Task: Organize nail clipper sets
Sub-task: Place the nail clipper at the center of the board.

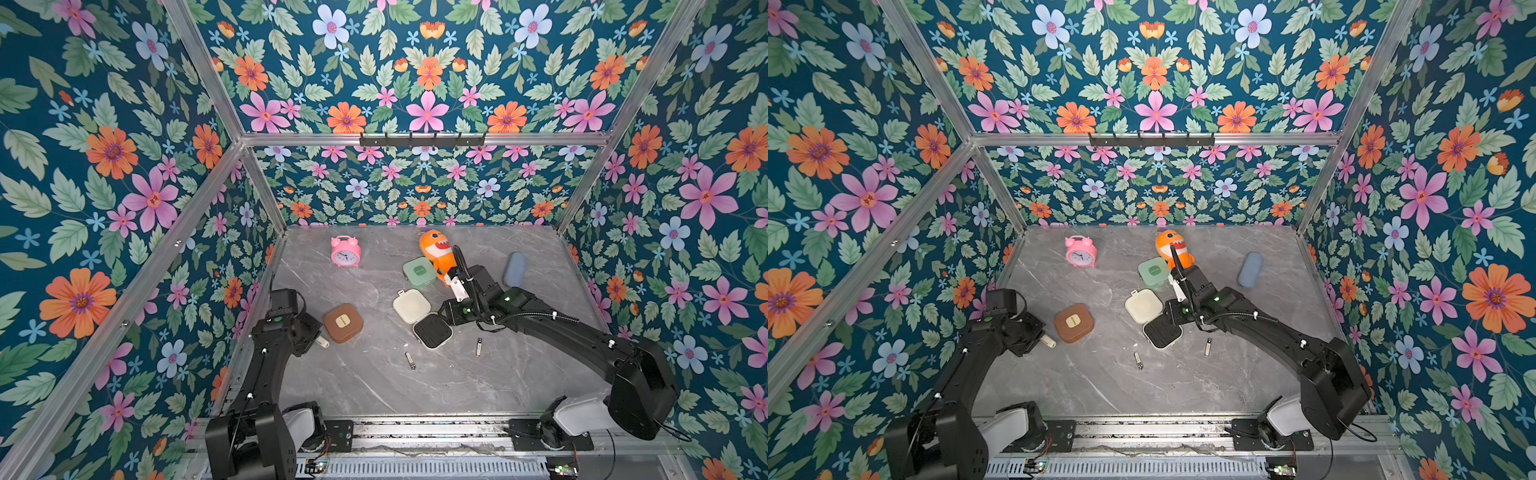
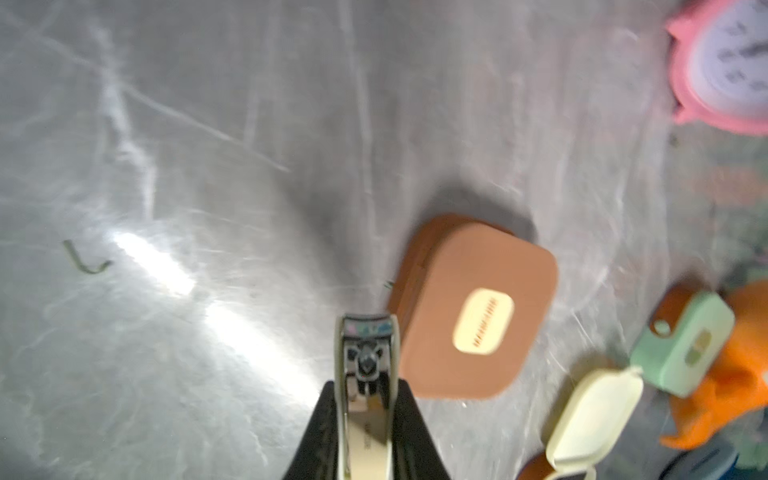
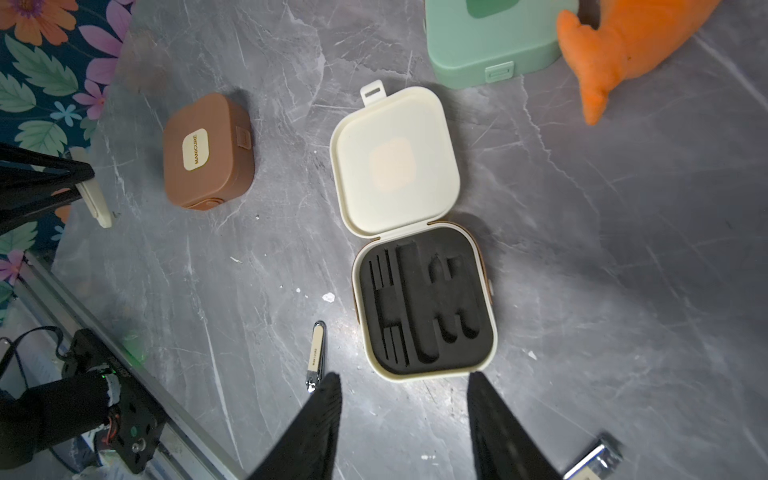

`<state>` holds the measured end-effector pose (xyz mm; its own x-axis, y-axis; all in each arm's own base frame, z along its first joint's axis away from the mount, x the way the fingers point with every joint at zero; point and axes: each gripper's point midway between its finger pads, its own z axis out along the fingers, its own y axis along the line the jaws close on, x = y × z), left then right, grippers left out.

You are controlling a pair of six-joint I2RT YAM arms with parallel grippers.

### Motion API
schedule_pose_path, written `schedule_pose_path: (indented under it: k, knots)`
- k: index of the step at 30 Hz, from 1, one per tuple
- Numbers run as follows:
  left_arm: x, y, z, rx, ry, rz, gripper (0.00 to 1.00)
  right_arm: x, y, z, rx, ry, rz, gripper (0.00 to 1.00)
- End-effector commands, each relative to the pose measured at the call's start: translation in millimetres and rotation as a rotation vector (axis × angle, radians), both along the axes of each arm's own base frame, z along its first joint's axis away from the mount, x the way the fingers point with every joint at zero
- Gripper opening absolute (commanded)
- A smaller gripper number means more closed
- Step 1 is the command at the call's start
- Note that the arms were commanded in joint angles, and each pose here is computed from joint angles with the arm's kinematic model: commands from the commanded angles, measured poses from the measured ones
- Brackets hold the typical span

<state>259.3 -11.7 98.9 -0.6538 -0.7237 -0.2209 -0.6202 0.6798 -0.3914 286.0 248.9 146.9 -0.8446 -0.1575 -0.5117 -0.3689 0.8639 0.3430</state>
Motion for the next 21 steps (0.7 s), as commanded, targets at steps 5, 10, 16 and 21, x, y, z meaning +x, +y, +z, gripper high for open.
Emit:
schedule_pose_path:
  k: [5,10,16,21]
  knots:
    - [14.7,-97.2,30.9,0.092,-0.059,-0.356,0.03,1.7,-40.1,-9.2,0.11,0.157,-0.231,0.48]
    - [0.4,-170.7,31.2,0.116,-0.094,-0.523,0.05,-6.3,-87.7,-13.0,0.149,0.218,-0.462,0.49]
    - [-38.0,-260.2,3.1,0.132,-0.078,-0.745,0.05,-37.4,-121.6,-0.7,0.078,0.189,-0.537,0.52]
    - [-64.4,-310.0,-24.3,0.131,-0.061,-0.853,0.05,-70.7,-152.4,-1.4,0.039,0.167,-0.628,0.61]
